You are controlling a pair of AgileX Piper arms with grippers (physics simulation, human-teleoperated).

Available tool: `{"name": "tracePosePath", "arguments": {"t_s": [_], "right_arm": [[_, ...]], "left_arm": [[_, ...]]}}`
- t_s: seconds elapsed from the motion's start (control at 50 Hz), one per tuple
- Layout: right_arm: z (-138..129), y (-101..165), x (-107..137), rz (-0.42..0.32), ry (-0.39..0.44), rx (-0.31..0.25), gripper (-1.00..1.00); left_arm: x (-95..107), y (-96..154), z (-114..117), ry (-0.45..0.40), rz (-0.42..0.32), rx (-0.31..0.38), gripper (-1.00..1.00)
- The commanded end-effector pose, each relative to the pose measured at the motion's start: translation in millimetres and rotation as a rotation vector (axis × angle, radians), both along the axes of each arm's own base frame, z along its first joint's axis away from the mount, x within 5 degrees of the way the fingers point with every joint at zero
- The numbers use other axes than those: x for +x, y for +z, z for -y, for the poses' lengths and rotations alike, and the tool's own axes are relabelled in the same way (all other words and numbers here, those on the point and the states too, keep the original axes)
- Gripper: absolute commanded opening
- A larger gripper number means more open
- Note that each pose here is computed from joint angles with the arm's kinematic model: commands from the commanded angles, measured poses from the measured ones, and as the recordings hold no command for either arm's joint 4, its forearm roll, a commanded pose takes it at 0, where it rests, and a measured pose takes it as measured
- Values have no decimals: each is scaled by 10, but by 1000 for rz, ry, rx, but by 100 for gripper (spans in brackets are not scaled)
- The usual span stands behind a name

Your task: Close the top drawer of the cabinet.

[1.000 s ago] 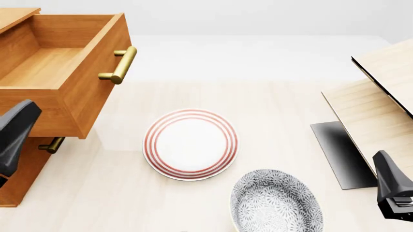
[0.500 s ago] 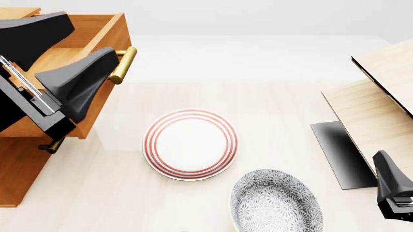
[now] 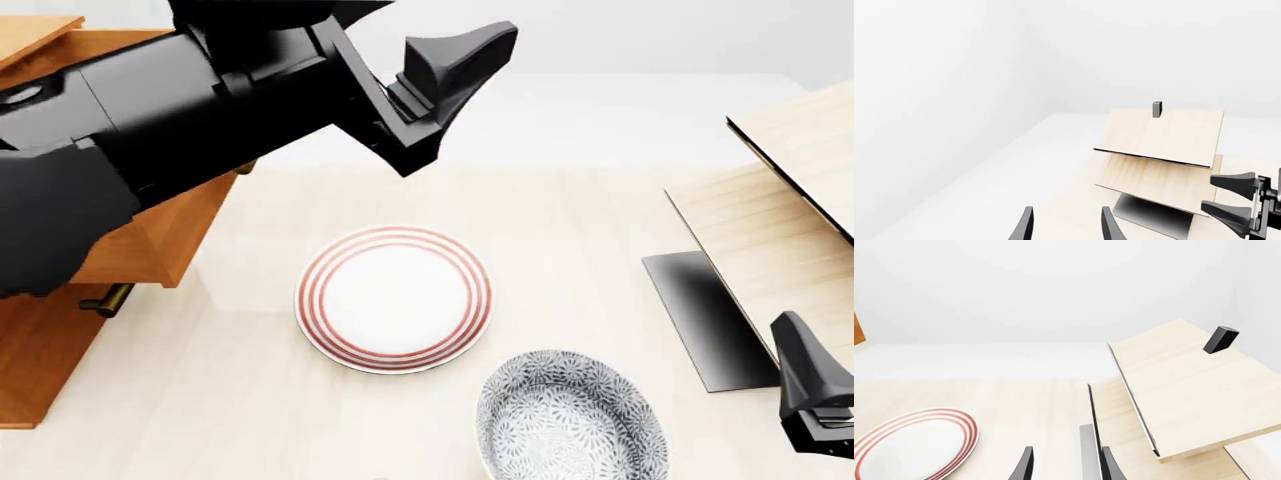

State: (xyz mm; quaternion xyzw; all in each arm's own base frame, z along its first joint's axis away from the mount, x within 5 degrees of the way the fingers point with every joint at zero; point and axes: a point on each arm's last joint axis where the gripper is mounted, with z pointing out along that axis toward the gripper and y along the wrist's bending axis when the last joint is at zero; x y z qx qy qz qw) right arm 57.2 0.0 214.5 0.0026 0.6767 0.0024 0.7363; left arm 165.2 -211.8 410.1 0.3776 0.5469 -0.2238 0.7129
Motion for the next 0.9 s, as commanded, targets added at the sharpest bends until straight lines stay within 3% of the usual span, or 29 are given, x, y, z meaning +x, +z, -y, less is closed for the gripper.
{"name": "tracePosePath", "arguments": {"t_s": [0.02,0.2,0.28,0.44,0.6,0.64,0.9], "right_arm": [[0,0,-1,0,0,0,100],[0,-1,-1,0,0,0,100],[0,0,0,0,0,0,100],[0,0,-1,0,0,-1,100],[0,1,-4,0,0,-1,100],[0,0,-4,0,0,1,100],[0,0,-4,0,0,0,100]], "left_arm": [[247,-1,393,-16,-35,35,100],[549,-156,443,43,-140,38,100],[707,-258,408,86,-147,80,100],[984,-424,361,154,-251,135,100],[1172,-550,259,215,-360,125,100],[1275,-618,224,248,-439,105,100],[1418,-861,19,326,-543,59,100]]}}
